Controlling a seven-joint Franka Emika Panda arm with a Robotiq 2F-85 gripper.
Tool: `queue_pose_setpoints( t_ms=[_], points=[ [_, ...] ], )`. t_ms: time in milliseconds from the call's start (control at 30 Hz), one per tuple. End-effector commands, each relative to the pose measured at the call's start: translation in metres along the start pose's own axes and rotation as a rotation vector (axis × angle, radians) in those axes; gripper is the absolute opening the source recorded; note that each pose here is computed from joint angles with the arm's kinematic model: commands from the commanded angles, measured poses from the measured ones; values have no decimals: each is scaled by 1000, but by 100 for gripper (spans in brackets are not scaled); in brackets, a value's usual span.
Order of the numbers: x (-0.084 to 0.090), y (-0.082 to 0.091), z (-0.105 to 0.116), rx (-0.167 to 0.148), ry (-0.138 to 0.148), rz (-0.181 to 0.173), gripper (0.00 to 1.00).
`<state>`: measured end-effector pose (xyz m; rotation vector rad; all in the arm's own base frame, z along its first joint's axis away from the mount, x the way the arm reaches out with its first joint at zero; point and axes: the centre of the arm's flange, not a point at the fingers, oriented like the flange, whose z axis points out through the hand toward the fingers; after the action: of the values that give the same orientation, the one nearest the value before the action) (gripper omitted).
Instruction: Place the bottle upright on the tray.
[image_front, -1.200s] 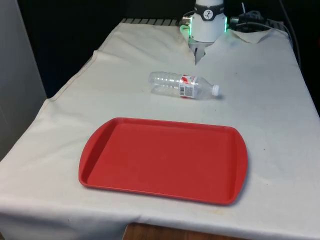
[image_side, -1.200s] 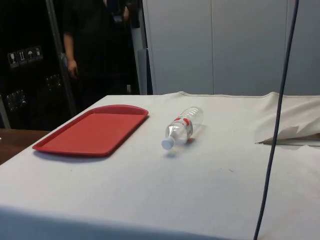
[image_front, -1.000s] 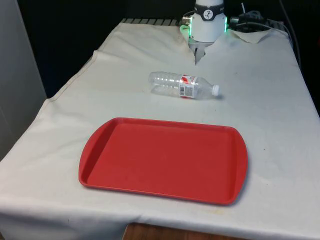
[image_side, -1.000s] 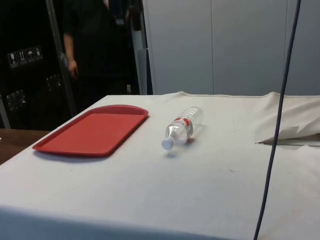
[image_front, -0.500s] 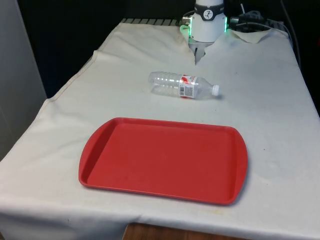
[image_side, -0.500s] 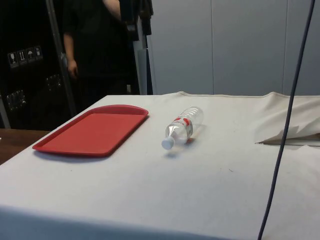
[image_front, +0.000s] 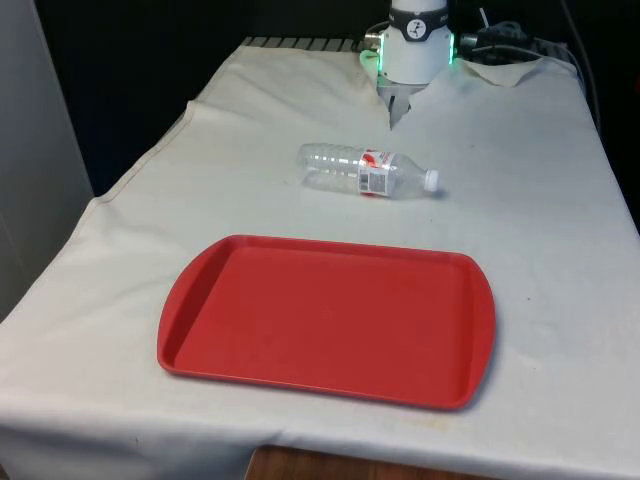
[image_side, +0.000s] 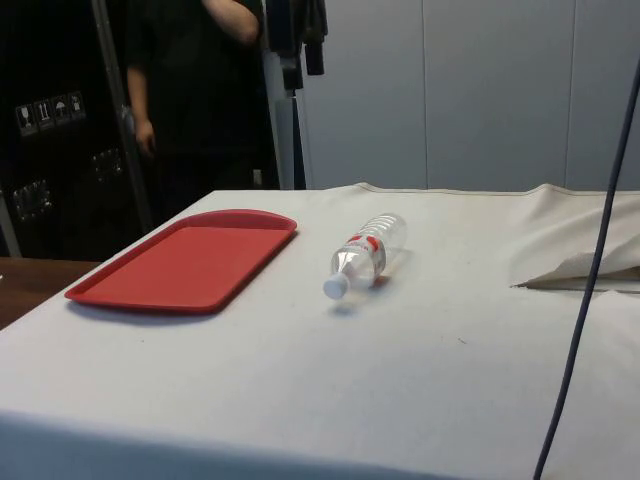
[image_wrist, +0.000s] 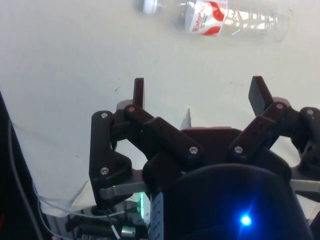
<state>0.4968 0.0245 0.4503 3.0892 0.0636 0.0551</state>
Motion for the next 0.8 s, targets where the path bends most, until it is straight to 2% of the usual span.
queue_pose_setpoints(
  t_ms=[0, 67, 100, 333, 367, 400, 667, 700, 733, 767],
  points=[
    [-4, 1, -1, -6, 12, -5, 100],
    [-4, 1, 0, -2, -1, -5, 100],
    [-8, 3, -1, -9, 11, -8, 100],
    [-24, 8, -1, -27, 10, -21, 100],
    [-22, 7, -1, -21, -2, -18, 100],
    [-25, 9, -1, -28, 10, -22, 100],
    [-37, 20, 7, -34, 12, -38, 100],
    [-35, 18, 7, -31, 1, -34, 100],
    [-39, 22, 7, -35, 13, -40, 100],
    [-40, 23, 8, -35, 14, -43, 100]
  ],
)
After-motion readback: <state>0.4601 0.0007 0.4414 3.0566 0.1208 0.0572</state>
